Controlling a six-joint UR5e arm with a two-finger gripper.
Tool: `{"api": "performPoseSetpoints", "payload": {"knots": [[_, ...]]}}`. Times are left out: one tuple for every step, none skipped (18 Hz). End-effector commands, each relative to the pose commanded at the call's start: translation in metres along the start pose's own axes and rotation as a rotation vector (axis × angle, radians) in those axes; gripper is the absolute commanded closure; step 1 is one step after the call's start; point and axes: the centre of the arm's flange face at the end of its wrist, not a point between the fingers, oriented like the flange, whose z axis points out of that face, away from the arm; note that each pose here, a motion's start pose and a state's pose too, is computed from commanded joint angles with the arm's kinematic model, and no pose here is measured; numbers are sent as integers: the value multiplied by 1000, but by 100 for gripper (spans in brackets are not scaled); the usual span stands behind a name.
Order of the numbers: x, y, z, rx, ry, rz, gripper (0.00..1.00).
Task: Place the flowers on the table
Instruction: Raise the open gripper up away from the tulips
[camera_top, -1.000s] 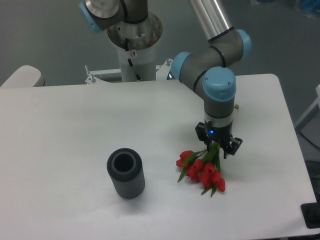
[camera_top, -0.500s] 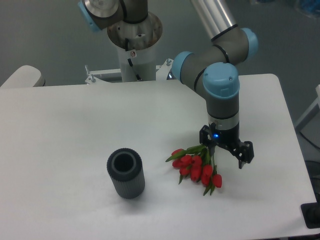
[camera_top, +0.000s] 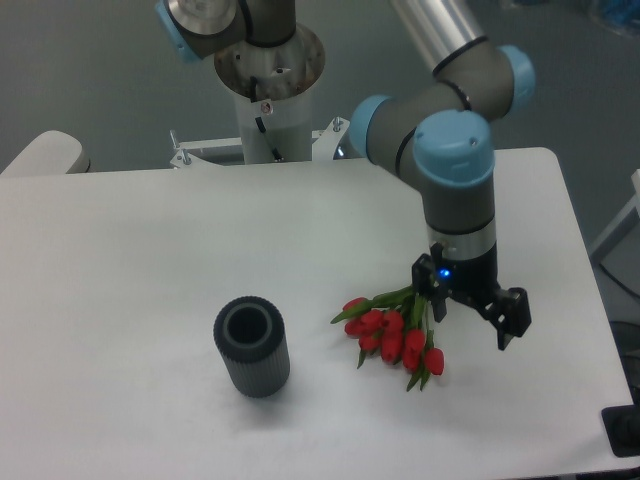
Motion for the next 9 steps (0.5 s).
{"api": "performPoseSetpoints", "payload": {"knots": [[1,-1,-10,3,10,17,0],[-1,-3,-16,13,14,26,0],[-2,-4,-24,21,16,32,0],[0,-2,-29,18,40,38,0],[4,0,-34,13,63,52,0],[6,6,-39,7,64,73,0],[0,20,-45,6,64,101,0],[-5,37,-46,-6,73,128,0],[-9,48,-48,-8,84,156,0]]}}
